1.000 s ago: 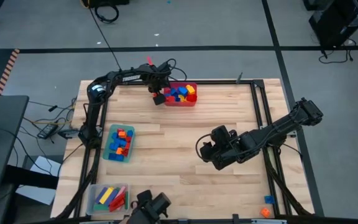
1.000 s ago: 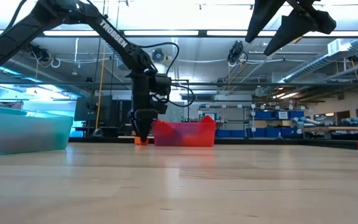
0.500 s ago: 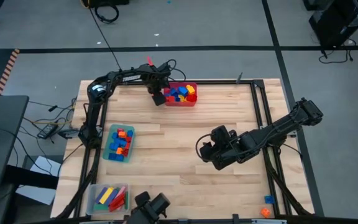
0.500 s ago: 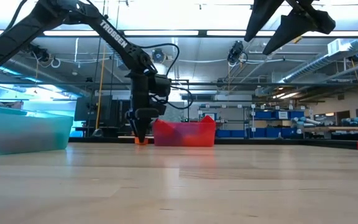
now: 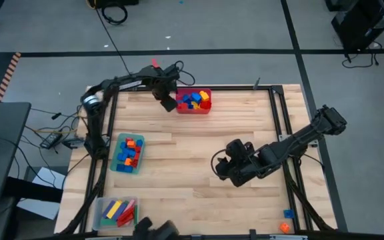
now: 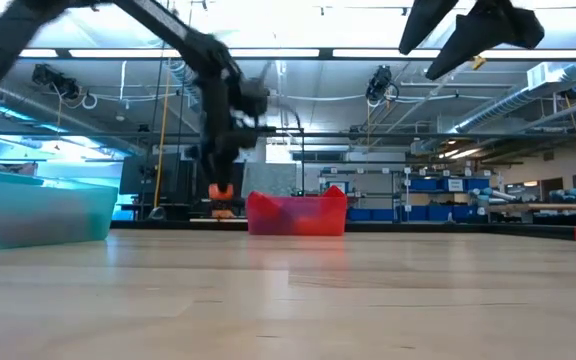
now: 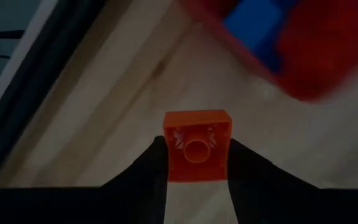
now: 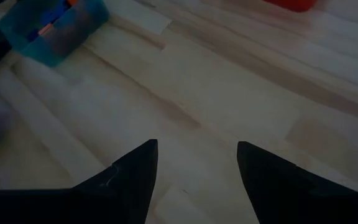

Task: Sort blocks by size
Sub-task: Put the orange 4 studded building block into the teal bin

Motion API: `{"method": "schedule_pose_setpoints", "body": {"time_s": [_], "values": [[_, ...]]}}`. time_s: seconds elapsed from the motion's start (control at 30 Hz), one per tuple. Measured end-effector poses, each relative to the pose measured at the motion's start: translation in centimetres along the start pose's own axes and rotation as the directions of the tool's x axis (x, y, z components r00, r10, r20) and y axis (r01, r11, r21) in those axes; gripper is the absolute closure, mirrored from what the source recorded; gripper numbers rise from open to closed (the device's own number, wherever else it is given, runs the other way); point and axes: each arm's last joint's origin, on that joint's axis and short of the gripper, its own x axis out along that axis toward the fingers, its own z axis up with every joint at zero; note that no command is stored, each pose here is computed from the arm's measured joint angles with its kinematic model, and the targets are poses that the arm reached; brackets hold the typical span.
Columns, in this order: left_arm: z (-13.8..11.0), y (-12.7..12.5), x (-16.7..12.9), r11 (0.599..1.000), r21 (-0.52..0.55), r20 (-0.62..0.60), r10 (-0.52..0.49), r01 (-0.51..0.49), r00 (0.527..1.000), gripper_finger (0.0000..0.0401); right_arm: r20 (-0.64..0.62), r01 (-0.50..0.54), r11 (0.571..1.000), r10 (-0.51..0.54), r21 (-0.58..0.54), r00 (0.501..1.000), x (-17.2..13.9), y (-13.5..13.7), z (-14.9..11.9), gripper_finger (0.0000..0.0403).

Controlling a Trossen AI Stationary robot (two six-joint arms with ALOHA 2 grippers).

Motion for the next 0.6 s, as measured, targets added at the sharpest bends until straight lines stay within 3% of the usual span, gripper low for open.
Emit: {"method": "schedule_pose_setpoints", "body": {"time_s": [0.13,0.27,0.5,0.6], "values": [[-3.1,-1.7,-3.7,0.996,-0.086,0.088,0.001,0.007,0.996,0.0267,0.016,-0.027,0.998,0.028,-0.05,0.999,-0.9,0.3,-1.1,0.0169],[-8.5,-3.6,-6.5,0.98,-0.197,0.14,0.006,0.022,0.99,0.0256,0.012,-0.062,0.992,0.063,-0.111,0.998,-1.9,0.5,-2.6,0.0169],[-17.8,-6.9,-9.9,0.898,-0.399,0.255,-0.088,0.187,0.963,0.0251,-0.01,-0.102,0.974,0.102,-0.204,0.995,-3.1,0.7,-4.1,0.0169],[-20.6,-7.8,-10.0,0.869,-0.459,0.241,-0.081,0.187,0.967,0.025,-0.01,-0.102,0.965,0.103,-0.24,0.995,-3.1,0.7,-4.1,0.0169]]}}
